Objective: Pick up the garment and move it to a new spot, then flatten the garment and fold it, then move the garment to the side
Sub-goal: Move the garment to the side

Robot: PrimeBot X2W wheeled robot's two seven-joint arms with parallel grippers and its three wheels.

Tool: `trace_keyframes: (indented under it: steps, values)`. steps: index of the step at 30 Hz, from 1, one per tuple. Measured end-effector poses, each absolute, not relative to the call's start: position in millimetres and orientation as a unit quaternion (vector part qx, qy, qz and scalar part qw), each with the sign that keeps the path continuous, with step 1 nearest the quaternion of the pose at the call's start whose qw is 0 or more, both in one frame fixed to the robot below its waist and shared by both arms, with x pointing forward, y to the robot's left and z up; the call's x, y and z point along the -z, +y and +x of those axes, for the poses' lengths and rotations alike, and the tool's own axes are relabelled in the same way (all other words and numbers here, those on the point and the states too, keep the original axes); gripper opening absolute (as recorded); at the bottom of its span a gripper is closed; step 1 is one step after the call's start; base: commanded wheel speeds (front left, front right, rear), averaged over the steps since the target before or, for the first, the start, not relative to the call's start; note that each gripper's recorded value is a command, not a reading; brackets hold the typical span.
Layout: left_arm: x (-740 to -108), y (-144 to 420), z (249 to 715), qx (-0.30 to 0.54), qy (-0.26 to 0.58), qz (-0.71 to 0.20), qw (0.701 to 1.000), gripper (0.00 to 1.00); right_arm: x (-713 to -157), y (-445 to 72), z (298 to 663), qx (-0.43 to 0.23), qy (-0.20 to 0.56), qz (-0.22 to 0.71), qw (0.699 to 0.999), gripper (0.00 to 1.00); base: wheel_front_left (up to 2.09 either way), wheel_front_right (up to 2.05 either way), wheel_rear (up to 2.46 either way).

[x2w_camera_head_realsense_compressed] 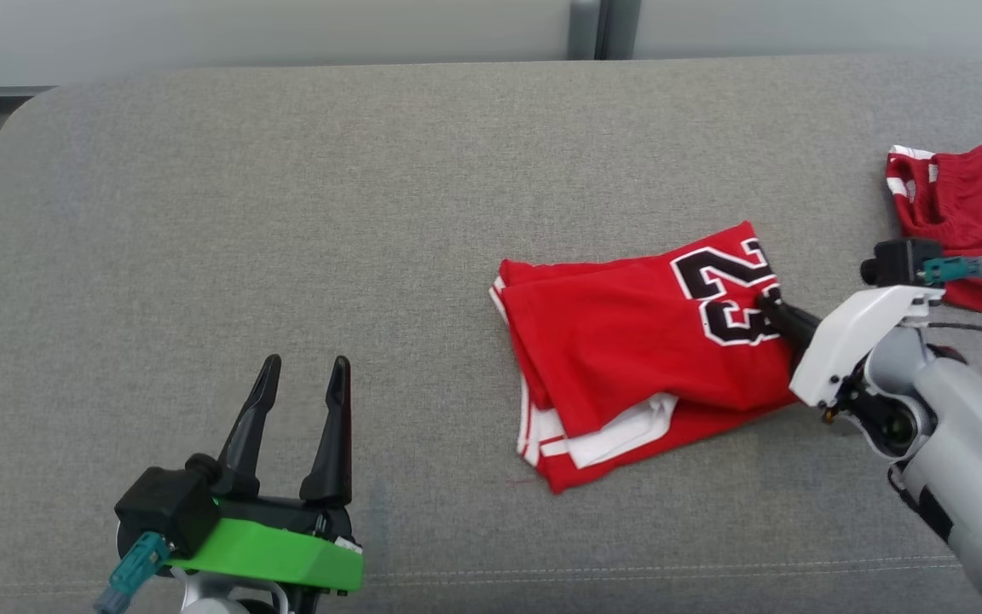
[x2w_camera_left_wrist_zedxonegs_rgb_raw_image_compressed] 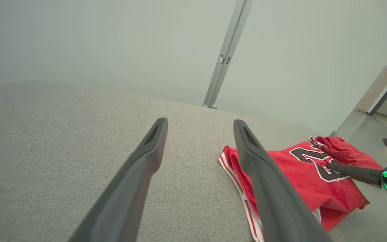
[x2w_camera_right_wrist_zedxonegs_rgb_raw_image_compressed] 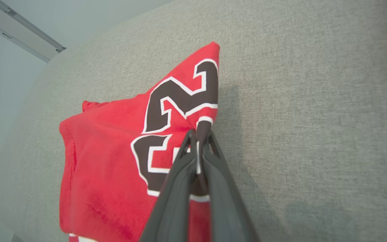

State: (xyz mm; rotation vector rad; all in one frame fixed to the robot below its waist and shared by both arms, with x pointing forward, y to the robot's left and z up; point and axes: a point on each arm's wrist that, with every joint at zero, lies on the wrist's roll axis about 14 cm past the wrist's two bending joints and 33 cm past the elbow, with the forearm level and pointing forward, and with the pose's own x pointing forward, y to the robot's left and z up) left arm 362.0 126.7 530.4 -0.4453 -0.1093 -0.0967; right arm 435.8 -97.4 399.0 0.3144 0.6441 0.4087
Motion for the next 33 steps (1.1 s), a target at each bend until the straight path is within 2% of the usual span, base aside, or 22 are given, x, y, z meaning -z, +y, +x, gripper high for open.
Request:
trace_keyframes:
  steps: [15, 19, 33]
  values:
    - [-533.9, 106.4, 370.1, 0.08, -0.054, -0.229, 0.969, 1.0, -466.9, -198.2, 488.5, -0.115, 0.224, 0.095, 0.963, 0.0, 0.0, 0.0, 0.0]
    - [-531.1, 103.1, 371.3, 0.084, -0.049, -0.23, 0.968, 1.0, -478.5, -208.3, 499.4, -0.105, 0.212, 0.082, 0.968, 0.0, 0.0, 0.0, 0.0]
    - [-517.0, 109.8, 375.2, 0.069, -0.03, -0.229, 0.97, 1.0, -499.8, -254.3, 537.5, -0.067, 0.227, -0.05, 0.97, 0.0, 0.0, 0.0, 0.0]
